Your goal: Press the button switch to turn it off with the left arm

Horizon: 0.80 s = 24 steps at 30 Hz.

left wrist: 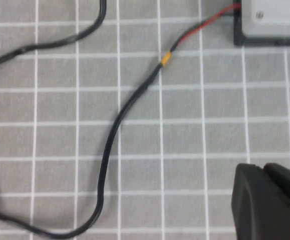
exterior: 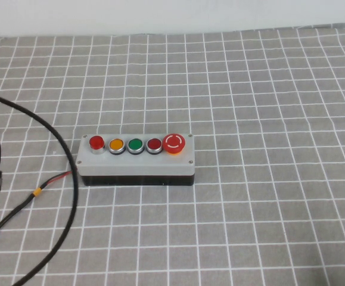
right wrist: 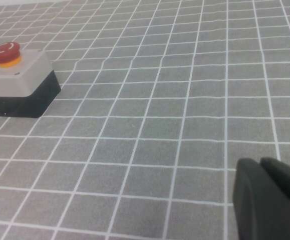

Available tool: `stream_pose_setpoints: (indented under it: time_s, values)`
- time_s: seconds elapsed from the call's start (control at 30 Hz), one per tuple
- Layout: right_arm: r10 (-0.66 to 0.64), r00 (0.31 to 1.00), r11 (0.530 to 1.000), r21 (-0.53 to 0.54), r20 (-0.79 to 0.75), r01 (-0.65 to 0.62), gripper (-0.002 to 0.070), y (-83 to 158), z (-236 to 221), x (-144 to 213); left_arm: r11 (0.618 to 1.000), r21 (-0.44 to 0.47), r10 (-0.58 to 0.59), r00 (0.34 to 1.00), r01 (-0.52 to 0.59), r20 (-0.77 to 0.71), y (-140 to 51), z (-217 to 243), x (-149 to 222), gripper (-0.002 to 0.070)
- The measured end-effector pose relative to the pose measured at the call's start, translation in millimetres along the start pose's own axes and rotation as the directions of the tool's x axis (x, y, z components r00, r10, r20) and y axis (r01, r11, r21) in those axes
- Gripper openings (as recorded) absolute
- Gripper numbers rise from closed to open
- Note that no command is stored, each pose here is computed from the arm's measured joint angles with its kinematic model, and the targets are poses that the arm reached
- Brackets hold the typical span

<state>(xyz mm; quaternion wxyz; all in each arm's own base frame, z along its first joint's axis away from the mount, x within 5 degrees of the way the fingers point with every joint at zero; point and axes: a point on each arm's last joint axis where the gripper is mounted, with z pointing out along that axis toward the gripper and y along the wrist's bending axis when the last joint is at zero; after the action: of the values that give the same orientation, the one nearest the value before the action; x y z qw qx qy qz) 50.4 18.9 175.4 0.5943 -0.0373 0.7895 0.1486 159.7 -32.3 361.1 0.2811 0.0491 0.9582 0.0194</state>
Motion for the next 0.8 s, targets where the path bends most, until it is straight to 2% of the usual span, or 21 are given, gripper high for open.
stream_pose_setpoints:
  time_s: [0.23, 0.43, 0.63, 0.8]
  values:
    - [0.0, 1.0, 1.0, 0.0, 0.0, 0.0, -0.0017, 0, 0, 0, 0.997, 0.021, -0.077, 0.963, 0.074, 0.258, 8.1, -3, 32, -0.0003]
    - [0.0, 1.0, 1.0, 0.0, 0.0, 0.0, -0.0017, 0, 0, 0, 0.996, 0.077, -0.078, 0.876, 0.047, 0.476, 10.0, 20, 90, -0.0003]
    - [0.0, 1.0, 1.0, 0.0, 0.0, 0.0, -0.0017, 0, 0, 0, 0.994, 0.088, -0.103, 0.781, 0.062, 0.616, 11.0, 60, 140, -0.0003]
    - [0.0, 1.0, 1.0, 0.0, 0.0, 0.0, -0.0017, 0, 0, 0, 0.994, 0.087, -0.107, 0.711, 0.064, 0.695, 9.5, 84, 165, -0.0003]
